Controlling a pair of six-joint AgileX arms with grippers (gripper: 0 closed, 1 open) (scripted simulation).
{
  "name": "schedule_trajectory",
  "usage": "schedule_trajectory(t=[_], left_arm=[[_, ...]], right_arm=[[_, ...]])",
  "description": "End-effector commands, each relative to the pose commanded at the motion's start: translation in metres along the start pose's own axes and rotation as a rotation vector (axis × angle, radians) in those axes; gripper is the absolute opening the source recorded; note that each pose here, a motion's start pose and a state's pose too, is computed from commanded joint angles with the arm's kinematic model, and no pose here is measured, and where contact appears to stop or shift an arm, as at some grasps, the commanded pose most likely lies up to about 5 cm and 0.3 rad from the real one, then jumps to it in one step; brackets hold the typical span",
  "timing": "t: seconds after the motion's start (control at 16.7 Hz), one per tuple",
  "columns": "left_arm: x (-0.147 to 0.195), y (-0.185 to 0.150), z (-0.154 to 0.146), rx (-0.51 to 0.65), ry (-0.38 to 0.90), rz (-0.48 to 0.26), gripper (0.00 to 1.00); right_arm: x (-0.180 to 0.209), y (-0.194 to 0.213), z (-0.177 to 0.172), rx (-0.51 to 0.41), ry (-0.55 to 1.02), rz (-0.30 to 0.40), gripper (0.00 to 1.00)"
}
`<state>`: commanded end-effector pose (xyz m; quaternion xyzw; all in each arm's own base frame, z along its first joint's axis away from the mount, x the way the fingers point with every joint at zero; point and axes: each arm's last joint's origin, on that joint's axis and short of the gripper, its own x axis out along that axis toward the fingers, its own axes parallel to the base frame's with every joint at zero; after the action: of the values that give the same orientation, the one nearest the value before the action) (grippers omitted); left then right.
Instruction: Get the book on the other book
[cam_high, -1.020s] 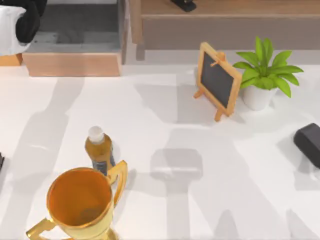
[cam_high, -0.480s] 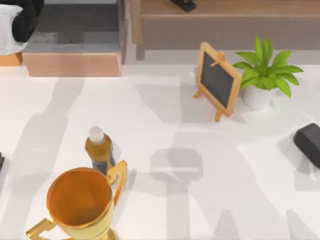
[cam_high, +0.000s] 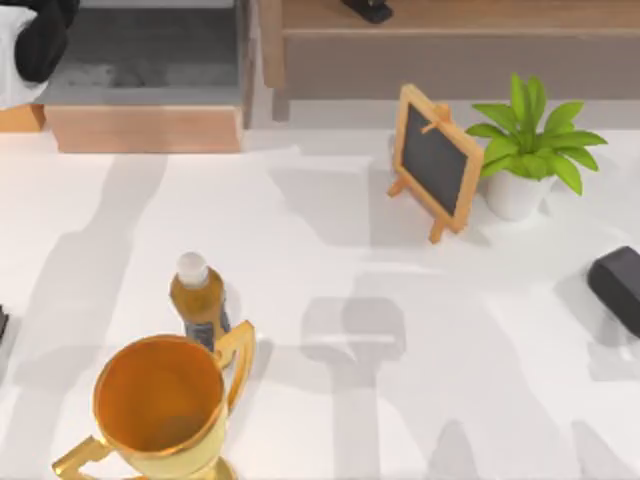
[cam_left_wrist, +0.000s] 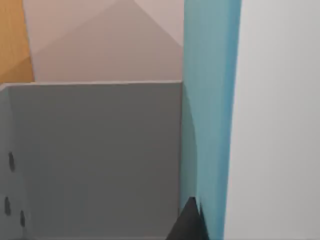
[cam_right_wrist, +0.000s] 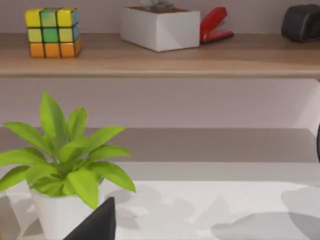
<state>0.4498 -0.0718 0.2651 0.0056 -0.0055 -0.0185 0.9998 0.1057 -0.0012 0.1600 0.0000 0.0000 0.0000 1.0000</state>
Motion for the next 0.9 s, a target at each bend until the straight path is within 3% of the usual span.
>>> schedule_trajectory(t=[0.24,0.48,0.66,0.9], left_arm=[[-0.03,0.021,0.022,0.184,-0.024,-0.107,0.0],[-0.083,0.059,0.027,0.518,-0.029,-0.244,0.0],[-0.13,0.093,0.014,0.818,-0.028,-0.326,0.0],[-0.195,0.14,-0.032,1.14,0.051,-0.402,0.0]], right_arm=[[0.0,0.0,0.0,0.0,0.0,0.0,1.0],[0.0,0.0,0.0,0.0,0.0,0.0,1.0],[0.0,0.0,0.0,0.0,0.0,0.0,1.0],[0.0,0.0,0.0,0.0,0.0,0.0,1.0]])
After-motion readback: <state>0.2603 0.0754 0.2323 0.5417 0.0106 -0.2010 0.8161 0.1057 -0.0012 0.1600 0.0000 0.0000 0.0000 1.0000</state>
